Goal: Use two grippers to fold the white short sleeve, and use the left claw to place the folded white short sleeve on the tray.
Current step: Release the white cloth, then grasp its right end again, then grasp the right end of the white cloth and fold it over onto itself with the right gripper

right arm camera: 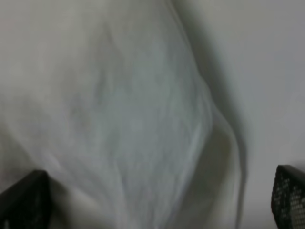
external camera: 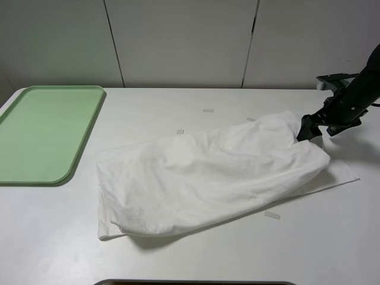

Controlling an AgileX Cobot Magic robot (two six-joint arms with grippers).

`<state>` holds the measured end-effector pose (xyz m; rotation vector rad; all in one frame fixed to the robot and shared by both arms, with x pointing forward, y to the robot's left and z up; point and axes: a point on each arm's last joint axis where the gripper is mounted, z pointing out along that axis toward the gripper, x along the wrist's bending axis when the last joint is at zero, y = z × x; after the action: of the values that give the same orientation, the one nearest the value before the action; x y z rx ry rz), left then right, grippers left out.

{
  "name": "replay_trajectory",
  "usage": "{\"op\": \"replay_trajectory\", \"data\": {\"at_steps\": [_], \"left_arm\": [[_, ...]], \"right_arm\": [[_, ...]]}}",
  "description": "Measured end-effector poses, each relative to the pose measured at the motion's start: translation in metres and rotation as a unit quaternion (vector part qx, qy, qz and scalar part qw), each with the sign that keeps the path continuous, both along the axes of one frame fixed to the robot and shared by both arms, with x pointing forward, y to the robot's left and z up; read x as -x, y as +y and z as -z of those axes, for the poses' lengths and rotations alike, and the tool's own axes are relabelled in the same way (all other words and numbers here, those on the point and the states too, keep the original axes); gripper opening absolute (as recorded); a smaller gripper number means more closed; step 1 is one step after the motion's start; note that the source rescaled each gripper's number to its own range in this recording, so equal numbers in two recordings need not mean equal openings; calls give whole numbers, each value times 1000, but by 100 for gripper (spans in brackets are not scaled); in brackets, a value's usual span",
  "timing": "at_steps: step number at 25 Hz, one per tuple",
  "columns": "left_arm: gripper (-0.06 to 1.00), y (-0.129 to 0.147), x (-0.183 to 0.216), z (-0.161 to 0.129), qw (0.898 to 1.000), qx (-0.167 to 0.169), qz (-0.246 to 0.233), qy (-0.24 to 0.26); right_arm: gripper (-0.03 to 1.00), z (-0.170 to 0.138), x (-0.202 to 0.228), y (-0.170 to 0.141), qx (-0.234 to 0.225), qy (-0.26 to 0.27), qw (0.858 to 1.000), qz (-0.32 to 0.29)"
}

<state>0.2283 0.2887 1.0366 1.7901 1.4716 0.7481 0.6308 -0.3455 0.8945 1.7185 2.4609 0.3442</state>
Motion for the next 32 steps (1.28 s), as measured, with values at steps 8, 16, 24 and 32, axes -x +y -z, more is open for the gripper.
{"op": "replay_trajectory", "data": {"at_steps": [8,16,24,32], "left_arm": [[100,0,0,0,1000,0,0,0],[100,0,0,0,1000,0,0,0],[100,0,0,0,1000,0,0,0],[100,0,0,0,1000,0,0,0]], "right_arm": [[100,21,4,-5,-28,48,998,18],[100,21,5,-2,-47,52,997,18],[19,24,8,6,-90,78,992,31],[9,22,6,18,-49,77,996,-3]]}}
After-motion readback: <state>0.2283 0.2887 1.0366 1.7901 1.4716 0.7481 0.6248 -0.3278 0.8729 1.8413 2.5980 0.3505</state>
